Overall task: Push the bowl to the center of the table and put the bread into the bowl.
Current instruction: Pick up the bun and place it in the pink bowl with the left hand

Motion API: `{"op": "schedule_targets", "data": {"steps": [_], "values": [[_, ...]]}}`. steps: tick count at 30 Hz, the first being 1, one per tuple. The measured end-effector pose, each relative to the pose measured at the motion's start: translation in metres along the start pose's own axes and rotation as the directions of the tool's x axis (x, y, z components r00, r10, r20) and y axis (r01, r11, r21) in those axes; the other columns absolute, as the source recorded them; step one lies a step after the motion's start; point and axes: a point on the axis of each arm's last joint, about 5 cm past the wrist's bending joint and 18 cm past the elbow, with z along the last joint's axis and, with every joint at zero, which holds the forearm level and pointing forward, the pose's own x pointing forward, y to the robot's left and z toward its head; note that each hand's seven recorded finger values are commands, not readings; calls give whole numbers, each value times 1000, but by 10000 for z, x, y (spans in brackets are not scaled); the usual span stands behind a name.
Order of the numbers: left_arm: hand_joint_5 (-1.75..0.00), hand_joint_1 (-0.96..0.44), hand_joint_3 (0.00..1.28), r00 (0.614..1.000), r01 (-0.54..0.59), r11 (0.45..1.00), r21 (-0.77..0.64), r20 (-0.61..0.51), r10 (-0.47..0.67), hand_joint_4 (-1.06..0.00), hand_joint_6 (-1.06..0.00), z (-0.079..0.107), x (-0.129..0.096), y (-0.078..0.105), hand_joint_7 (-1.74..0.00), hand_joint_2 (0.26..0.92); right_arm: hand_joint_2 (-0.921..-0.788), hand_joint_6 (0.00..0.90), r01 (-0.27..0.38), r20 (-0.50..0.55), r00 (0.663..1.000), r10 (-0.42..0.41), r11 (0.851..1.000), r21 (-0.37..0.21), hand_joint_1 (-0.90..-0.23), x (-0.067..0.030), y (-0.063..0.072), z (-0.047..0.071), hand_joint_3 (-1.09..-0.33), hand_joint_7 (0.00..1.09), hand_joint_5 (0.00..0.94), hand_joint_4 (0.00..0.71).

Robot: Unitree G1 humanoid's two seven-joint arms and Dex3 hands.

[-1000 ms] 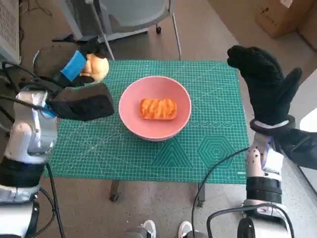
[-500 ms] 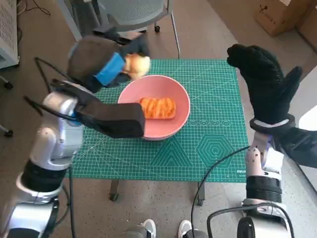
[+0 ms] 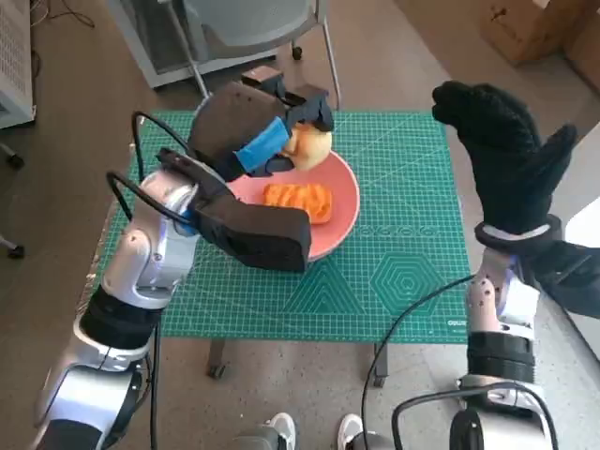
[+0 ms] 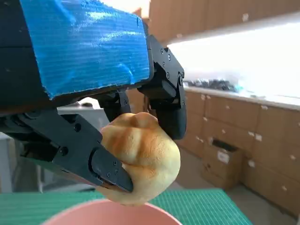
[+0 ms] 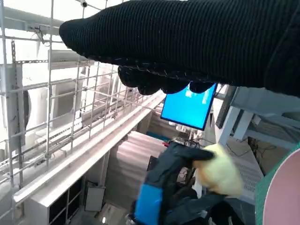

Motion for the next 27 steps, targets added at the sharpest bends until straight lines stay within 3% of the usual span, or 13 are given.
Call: {"op": "schedule_targets", "data": {"steps": [3,7,9,11,14,18,27], "values": [[-1105,2,46,1000,19,1000,-9,1,-19,-734,-626,-1,16,-47,-1179,921,-921,417,3,-1,1000,-3,1000,-3,-620,-15,0,4,-580,7,3,271],[-1221,2,133,998,52,998,-20,-20,-53,-680,-491,-27,34,-118,-1244,921,-921,417,9,-4,1000,-9,1000,-10,-618,-42,-1,11,-582,7,3,272],[-903,4,119,996,79,997,-28,-44,-80,-544,-411,-47,44,-149,-915,867,-921,417,12,-6,1000,-12,1000,-10,-620,-54,-1,15,-583,6,2,271],[-456,-30,71,989,118,992,-45,-81,-121,-427,-354,-68,48,-171,-521,842,-921,416,16,-8,1000,-16,1000,-10,-625,-62,0,20,-584,6,2,271],[-162,-71,35,970,186,979,-83,-140,-196,-316,-300,-88,51,-185,-271,830,-921,416,20,-5,1000,-20,1000,-11,-629,-63,0,32,-586,5,1,270],[-35,-179,12,945,249,961,-121,-186,-269,-192,-247,-94,51,-188,-147,810,-921,414,23,0,1000,-23,1000,-13,-634,-55,3,44,-589,4,0,266],[-2,-329,1,938,275,954,-123,-183,-294,-108,-202,-68,45,-158,-80,785,-921,410,28,-3,1000,-28,999,-15,-638,-53,14,38,-589,2,0,260]]}}
